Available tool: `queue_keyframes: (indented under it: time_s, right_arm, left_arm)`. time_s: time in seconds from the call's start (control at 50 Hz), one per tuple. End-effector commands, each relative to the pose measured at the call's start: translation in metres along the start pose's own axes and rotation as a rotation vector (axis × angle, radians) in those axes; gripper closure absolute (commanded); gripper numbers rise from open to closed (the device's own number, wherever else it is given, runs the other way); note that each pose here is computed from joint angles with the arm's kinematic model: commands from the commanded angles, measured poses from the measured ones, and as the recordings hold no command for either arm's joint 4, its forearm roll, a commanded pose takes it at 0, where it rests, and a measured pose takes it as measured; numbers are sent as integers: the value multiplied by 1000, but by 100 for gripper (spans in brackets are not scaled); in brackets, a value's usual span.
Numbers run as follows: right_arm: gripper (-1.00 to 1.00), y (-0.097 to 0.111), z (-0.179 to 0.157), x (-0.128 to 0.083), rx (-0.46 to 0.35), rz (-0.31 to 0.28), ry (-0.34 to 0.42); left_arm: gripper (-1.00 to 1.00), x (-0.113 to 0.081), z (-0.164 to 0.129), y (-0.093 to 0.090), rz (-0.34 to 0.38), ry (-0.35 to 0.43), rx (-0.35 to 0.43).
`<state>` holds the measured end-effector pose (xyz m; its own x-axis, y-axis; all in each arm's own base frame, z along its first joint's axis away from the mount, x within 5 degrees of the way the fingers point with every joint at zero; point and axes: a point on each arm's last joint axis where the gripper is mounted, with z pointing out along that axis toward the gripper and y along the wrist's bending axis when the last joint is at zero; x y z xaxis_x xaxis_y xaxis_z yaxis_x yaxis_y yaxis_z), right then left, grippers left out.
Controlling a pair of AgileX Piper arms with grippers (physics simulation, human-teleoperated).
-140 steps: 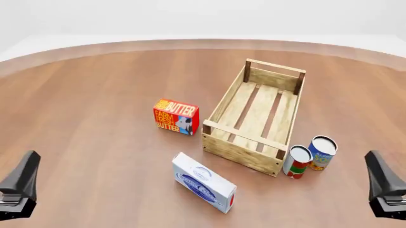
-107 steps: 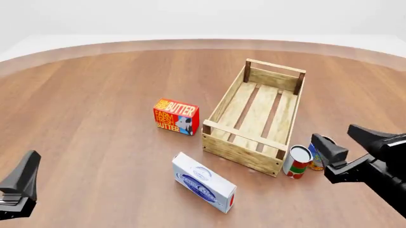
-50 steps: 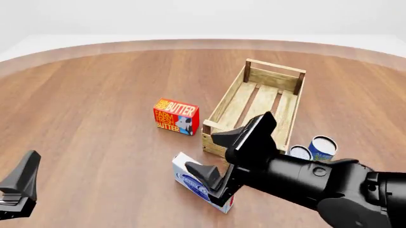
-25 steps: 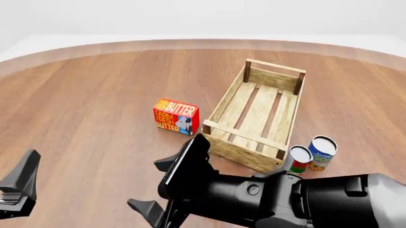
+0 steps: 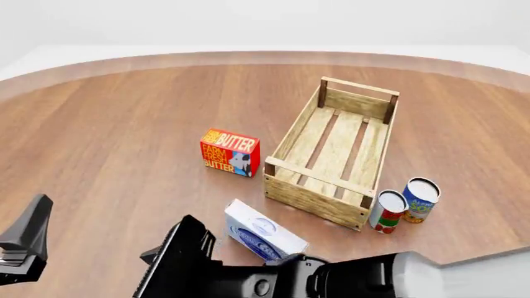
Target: Pick up the ketchup, and put it in the wooden tray.
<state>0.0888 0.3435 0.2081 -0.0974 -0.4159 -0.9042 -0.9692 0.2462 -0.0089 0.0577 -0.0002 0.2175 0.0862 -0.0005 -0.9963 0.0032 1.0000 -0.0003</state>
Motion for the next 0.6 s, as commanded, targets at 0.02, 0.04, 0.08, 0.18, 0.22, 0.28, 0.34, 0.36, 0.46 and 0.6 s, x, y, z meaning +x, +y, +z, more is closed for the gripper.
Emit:
queue_keyframes:
  time_s: [0.02, 0.04, 0.08, 0.18, 0.22, 0.28, 0.34, 0.36, 0.46, 0.6]
  right_arm:
    - [-100, 21, 19, -1, -51, -24, 6]
    - [-100, 22, 20, -1, -53, -27, 9]
    - [-100, 24, 23, -1, -59, -38, 11]
    - [-100, 32, 32, 1, -75, -54, 19]
    - [-100, 35, 34, 2, -83, -55, 19]
    - [-100, 37, 40, 5, -87, -65, 26]
    - [-100, 39, 44, 8, -91, -65, 32]
    - [-100, 39, 45, 9, -90, -66, 33]
    - [-100, 39, 49, 11, -89, -70, 38]
    - [-100, 36, 55, 8, -82, -89, 40]
  left_arm:
    - [-100, 0, 0, 0, 0, 0, 0]
    - [-100, 0, 0, 0, 0, 0, 0]
    - [-100, 0, 0, 0, 0, 0, 0]
    - [-100, 0, 0, 0, 0, 0, 0]
    - [-100, 0, 0, 0, 0, 0, 0]
    - [-100, 0, -1, 0, 0, 0, 0]
    - [-100, 0, -1, 0, 0, 0, 0]
    - [-100, 0, -1, 0, 0, 0, 0]
    - [-100, 0, -1, 0, 0, 0, 0]
    - [-100, 0, -1, 0, 0, 0, 0]
